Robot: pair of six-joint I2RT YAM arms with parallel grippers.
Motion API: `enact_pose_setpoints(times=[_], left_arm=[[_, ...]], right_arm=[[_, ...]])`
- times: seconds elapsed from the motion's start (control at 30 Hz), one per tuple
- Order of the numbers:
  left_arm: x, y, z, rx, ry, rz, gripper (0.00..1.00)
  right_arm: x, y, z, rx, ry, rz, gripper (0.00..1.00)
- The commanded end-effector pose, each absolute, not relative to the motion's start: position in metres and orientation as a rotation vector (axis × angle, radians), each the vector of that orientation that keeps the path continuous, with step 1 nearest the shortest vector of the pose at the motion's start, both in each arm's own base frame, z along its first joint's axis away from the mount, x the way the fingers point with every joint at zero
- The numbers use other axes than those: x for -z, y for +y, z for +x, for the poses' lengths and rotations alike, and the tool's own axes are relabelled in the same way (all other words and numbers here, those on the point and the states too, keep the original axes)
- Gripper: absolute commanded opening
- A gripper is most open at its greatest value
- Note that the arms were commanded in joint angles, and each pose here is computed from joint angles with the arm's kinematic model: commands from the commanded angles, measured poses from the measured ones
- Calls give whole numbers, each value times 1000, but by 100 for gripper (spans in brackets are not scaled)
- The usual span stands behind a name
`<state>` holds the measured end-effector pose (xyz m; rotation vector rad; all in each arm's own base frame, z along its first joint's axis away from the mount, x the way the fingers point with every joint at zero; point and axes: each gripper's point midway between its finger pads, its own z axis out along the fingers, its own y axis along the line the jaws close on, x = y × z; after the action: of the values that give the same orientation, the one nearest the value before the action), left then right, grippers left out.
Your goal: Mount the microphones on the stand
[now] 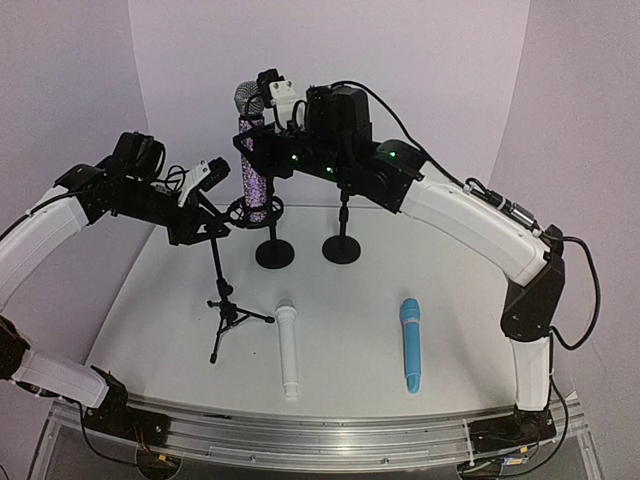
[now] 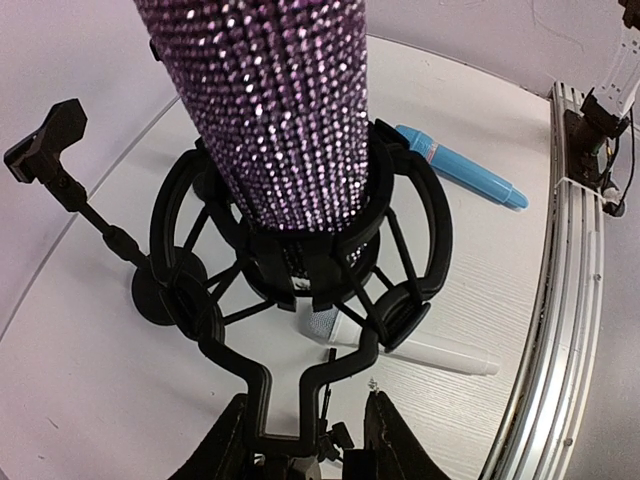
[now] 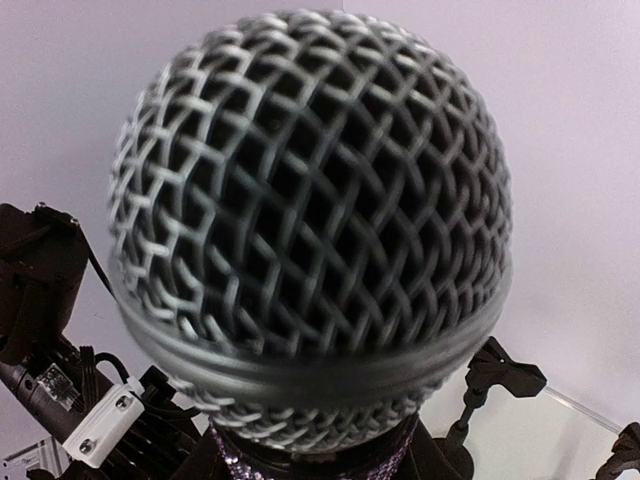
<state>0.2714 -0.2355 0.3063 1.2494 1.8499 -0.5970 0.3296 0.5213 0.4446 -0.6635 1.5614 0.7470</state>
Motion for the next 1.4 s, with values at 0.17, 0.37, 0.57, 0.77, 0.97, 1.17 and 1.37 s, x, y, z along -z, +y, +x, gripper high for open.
enact_pose_setpoints(times=[0.17,0.37,0.57,0.77,0.97,1.17,1.37], left_arm=[[-325,-237,269,625,1756,1160,0],[-328,-237,266,642,1714,1130,0],[-332,-238,265,637,1671,1126,0],[-331,-240,267,645,1657,1126,0],[-334,-239,269,625,1650,1118,0],[-334,-239,271,625,1654,1114,0],[-330,-238,269,619,1661,1128,0]], right_arm=[[-408,533,328,-788,1656,-668,0],[-393,541,326,-844,1696,-663,0],[-363,538,328,-785,1753,-691,0],[-334,546,321,-872,1828,-689,0],[-320,539,312,-828,1824,-751,0],[-302,544,295,-841,1738,-836,0],[-299,550,287,-810,1676,-885,26]])
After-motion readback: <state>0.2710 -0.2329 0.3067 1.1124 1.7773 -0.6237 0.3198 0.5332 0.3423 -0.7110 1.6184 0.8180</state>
